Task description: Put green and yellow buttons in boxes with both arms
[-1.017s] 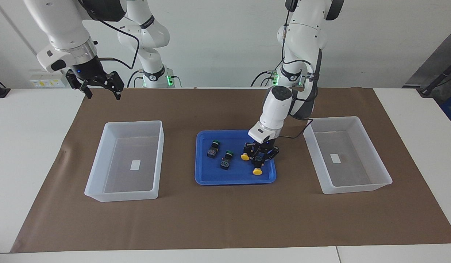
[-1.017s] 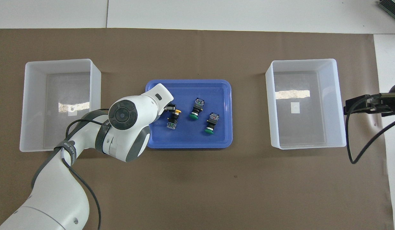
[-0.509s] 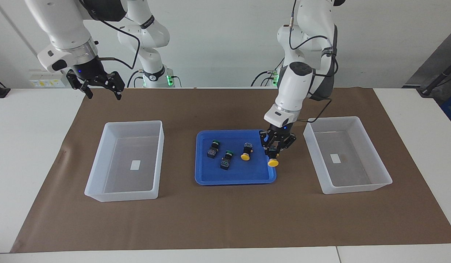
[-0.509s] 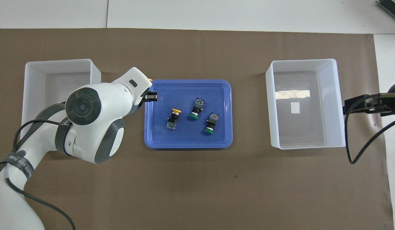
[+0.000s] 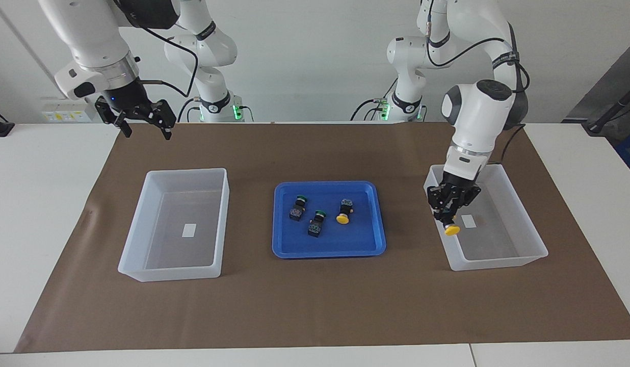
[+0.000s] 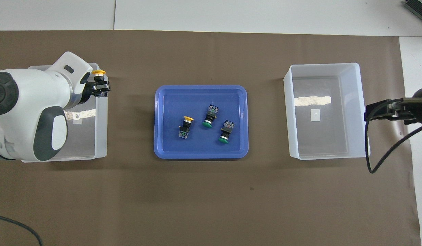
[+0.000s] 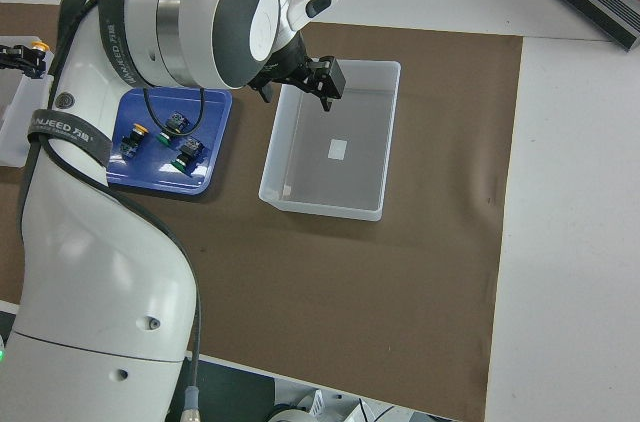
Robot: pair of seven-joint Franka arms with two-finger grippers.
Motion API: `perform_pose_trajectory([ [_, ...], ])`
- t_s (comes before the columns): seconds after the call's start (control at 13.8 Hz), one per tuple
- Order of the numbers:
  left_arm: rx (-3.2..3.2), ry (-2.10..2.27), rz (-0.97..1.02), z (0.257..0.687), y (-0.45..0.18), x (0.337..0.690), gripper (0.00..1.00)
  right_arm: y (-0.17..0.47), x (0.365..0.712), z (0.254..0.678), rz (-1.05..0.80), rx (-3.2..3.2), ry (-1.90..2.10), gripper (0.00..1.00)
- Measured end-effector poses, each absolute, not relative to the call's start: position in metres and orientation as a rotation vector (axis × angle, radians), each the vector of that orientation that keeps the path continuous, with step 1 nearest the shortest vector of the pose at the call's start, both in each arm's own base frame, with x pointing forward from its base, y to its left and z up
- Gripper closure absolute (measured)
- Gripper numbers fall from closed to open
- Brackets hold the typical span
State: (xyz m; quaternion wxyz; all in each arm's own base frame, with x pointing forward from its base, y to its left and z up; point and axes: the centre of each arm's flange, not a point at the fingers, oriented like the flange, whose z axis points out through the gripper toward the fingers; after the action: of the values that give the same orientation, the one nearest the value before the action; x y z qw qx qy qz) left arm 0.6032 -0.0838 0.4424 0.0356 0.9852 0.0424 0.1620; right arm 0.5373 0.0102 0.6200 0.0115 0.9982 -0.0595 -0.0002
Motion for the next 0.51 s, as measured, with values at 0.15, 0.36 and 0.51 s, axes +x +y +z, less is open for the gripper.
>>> perform_pose_trajectory([
  [0.15,3.049,0.108,0.498,0.440,-0.048,0.607,0.59,0.038,0.538,0.621,0.034,3.112,-0.242,0.00],
  [0.36,3.052,0.083,0.471,0.432,-0.010,0.609,0.59,0.082,0.539,0.614,0.060,3.113,-0.294,0.00],
  [0.51,3.057,0.067,0.430,0.416,0.004,0.610,0.59,0.104,0.541,0.603,0.048,3.111,-0.317,0.00],
])
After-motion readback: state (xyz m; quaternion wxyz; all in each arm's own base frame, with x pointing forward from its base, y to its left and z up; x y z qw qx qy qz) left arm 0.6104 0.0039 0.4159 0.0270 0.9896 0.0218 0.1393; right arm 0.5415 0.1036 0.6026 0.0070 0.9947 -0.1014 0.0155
